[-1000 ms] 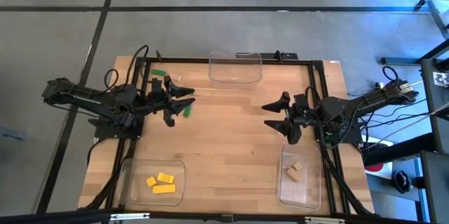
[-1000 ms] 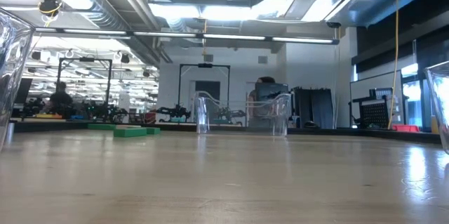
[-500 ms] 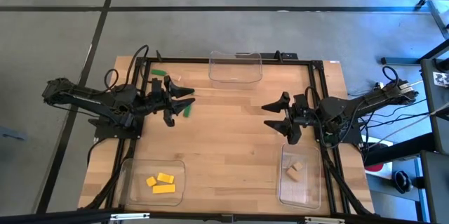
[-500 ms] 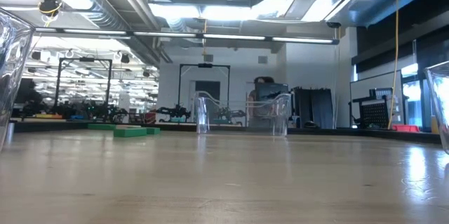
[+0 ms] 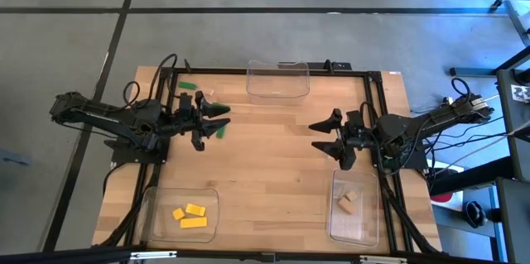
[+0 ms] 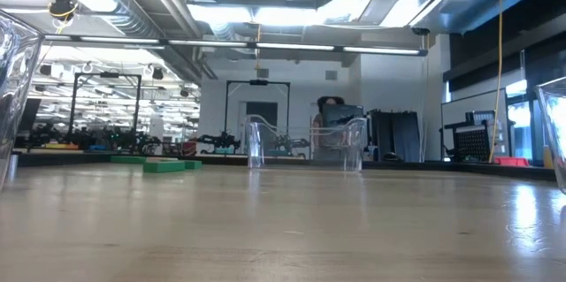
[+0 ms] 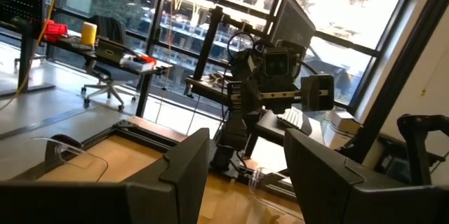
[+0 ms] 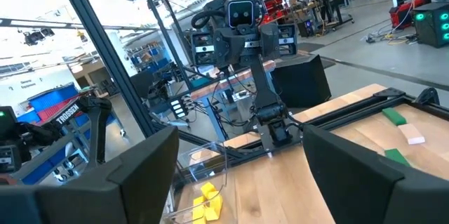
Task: Sort & place blocks by color
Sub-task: Put the light brown block into bottom right transparent the bin
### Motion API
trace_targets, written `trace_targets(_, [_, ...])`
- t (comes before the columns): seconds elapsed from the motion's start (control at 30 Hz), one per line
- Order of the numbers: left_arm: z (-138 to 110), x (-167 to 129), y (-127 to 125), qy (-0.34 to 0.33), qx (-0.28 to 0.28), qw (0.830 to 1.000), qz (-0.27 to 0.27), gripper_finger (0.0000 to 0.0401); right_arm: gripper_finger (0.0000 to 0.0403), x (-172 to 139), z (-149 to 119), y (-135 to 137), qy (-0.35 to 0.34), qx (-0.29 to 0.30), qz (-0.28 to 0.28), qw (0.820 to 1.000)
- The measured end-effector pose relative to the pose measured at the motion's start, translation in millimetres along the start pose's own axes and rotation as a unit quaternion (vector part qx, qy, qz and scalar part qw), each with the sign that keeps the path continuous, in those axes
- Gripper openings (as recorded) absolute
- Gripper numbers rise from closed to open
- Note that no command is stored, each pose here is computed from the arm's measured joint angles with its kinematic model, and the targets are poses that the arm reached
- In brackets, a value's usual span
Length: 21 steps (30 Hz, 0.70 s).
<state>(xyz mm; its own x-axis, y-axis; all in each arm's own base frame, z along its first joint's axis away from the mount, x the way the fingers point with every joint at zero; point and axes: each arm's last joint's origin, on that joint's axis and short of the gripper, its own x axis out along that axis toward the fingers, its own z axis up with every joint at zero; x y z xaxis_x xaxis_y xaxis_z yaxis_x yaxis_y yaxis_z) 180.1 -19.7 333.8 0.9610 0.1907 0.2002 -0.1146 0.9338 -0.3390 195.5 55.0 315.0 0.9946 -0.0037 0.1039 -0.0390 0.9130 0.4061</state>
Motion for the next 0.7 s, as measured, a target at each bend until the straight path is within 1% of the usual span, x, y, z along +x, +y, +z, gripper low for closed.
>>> trace_targets(0.17, [0.6,0.6,2.1,-0.002,0.012,1.000,0.008,0.0176,0.0307,0.0,0.0,0.0,0.000,-0.001,0.000,1.000])
trace_targets(0.23, [1.4,1.3,5.0,-0.007,0.004,1.000,0.022,0.0176,0.0307,0.0,0.0,0.0,0.000,0.002,0.000,1.000])
trace_targets(0.33, [3.3,4.4,14.3,-0.012,-0.006,0.998,0.056,0.0176,0.0307,0.0,0.0,0.0,0.000,0.020,0.000,1.000])
trace_targets(0.37, [3.9,6.4,18.7,-0.001,-0.002,0.997,0.073,0.0176,0.0307,0.0,0.0,0.0,0.000,0.028,0.000,1.000])
trace_targets(0.43, [6.6,8.4,29.7,0.041,0.002,0.992,0.116,0.0176,0.0307,0.0,0.0,0.0,0.000,0.041,-0.001,0.999])
trace_targets(0.53, [20.1,10.3,51.6,0.114,0.018,0.975,0.191,0.0176,0.0307,0.1,0.2,0.0,-0.001,0.057,-0.002,0.998])
trace_targets(0.63, [29.1,12.0,80.8,0.210,0.044,0.943,0.254,0.0176,0.0307,0.1,0.5,-0.8,-0.008,0.071,-0.016,0.997])
trace_targets(0.7, [36.5,15.0,103.2,0.259,0.063,0.923,0.276,0.0176,0.0307,0.0,0.7,-1.5,-0.013,0.080,-0.028,0.996])
